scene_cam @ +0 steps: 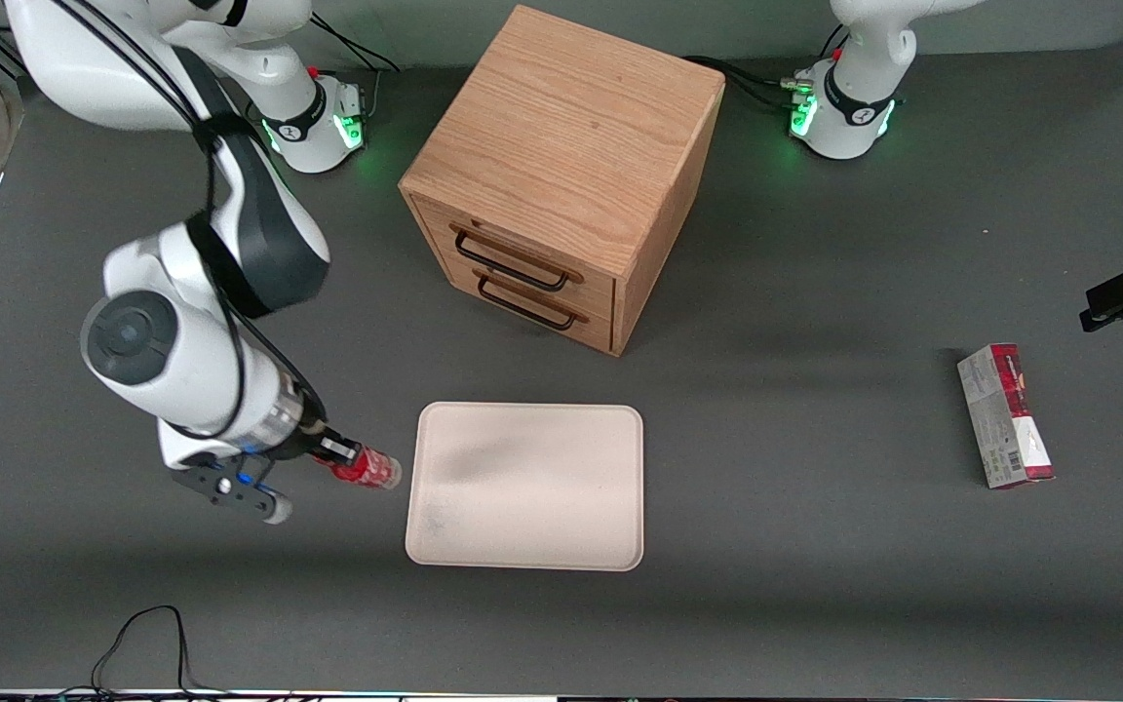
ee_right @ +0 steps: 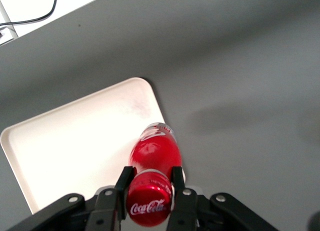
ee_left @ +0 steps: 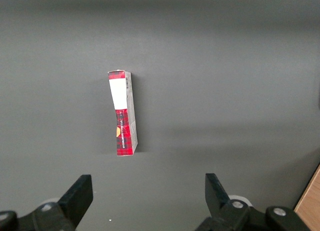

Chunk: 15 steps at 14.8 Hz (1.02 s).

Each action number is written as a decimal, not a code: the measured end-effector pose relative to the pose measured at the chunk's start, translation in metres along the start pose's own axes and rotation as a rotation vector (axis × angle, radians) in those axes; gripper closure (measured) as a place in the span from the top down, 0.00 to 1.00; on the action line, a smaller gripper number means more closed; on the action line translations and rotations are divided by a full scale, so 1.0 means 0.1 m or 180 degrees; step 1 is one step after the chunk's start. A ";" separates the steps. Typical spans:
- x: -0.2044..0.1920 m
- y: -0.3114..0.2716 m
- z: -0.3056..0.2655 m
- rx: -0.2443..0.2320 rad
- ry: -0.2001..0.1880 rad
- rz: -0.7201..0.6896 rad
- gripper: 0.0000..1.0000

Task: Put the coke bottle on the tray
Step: 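Lift the bottle and carry it with the right gripper to the tray, then lower the bottle onto the tray edge and open the right gripper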

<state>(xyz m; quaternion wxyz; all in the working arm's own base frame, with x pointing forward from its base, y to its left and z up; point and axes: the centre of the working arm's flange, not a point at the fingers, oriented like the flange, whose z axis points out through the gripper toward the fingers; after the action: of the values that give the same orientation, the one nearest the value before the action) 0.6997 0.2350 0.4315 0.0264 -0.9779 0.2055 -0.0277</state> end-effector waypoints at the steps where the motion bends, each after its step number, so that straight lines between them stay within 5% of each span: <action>1: 0.04 -0.04 0.09 0.0039 0.0016 0.0003 0.36; 4: 0.09 -0.15 0.32 0.0116 0.0085 -0.0013 0.36; 7: 0.01 -0.34 0.62 0.0014 0.0205 -0.0006 0.36; 15: -0.01 -0.44 1.13 0.0004 0.0208 -0.0063 0.36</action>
<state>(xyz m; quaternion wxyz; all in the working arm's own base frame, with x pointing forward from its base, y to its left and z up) 0.7241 0.2800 0.3220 0.0201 -0.9784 0.1966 -0.0600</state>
